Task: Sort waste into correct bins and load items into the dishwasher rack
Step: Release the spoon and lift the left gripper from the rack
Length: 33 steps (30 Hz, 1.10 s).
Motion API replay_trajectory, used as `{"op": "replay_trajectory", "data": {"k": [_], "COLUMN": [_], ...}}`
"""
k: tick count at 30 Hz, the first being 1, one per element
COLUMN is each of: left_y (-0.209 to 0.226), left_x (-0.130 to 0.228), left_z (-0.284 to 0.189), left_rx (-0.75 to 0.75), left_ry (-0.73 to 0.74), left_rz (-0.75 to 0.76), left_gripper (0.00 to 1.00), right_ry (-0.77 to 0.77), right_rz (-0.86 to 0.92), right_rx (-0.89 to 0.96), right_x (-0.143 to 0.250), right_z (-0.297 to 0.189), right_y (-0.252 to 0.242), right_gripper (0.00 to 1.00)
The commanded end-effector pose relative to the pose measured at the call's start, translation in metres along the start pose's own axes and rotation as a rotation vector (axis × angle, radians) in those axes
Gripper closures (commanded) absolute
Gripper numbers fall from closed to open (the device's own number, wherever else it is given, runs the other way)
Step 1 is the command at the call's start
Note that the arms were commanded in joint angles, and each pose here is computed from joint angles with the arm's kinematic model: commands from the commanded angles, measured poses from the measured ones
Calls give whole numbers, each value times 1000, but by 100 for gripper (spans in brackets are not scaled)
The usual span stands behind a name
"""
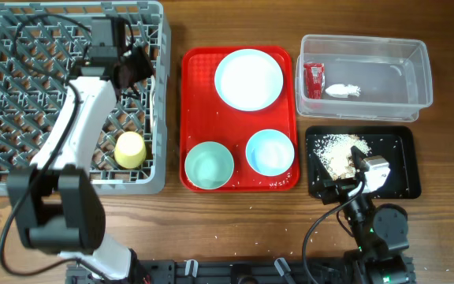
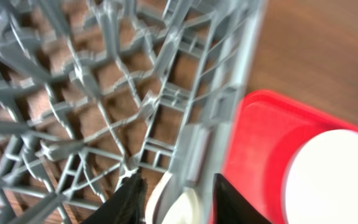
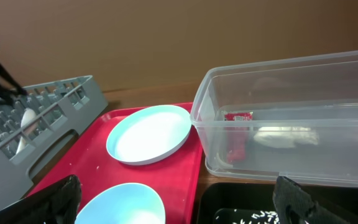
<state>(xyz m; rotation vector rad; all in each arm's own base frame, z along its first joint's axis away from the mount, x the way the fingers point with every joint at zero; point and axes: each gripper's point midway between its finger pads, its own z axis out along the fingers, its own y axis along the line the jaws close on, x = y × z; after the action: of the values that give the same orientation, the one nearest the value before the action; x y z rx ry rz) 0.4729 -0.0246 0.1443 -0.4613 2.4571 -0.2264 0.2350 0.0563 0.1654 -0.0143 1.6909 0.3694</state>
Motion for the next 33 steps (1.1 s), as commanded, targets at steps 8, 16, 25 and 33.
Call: {"op": "replay_trajectory", "data": {"k": [8, 16, 25, 33], "left_y": [-2, -2, -48, -34], "left_x": [27, 35, 18, 113], "left_z": [10, 58, -47, -95], "left_rx": [-17, -15, 155, -140], "left_ry": [110, 122, 99, 312], "left_rz": [82, 126, 153, 177], "left_gripper": [96, 68, 50, 67], "right_ry": [-11, -11, -11, -11], "right_rz": [8, 8, 8, 8], "right_rx": [-10, -10, -10, -10], "right_x": [-2, -2, -2, -2], "right_z": [-1, -1, -1, -1], "right_y": [1, 1, 1, 1], "right_gripper": [0, 0, 0, 0]}}
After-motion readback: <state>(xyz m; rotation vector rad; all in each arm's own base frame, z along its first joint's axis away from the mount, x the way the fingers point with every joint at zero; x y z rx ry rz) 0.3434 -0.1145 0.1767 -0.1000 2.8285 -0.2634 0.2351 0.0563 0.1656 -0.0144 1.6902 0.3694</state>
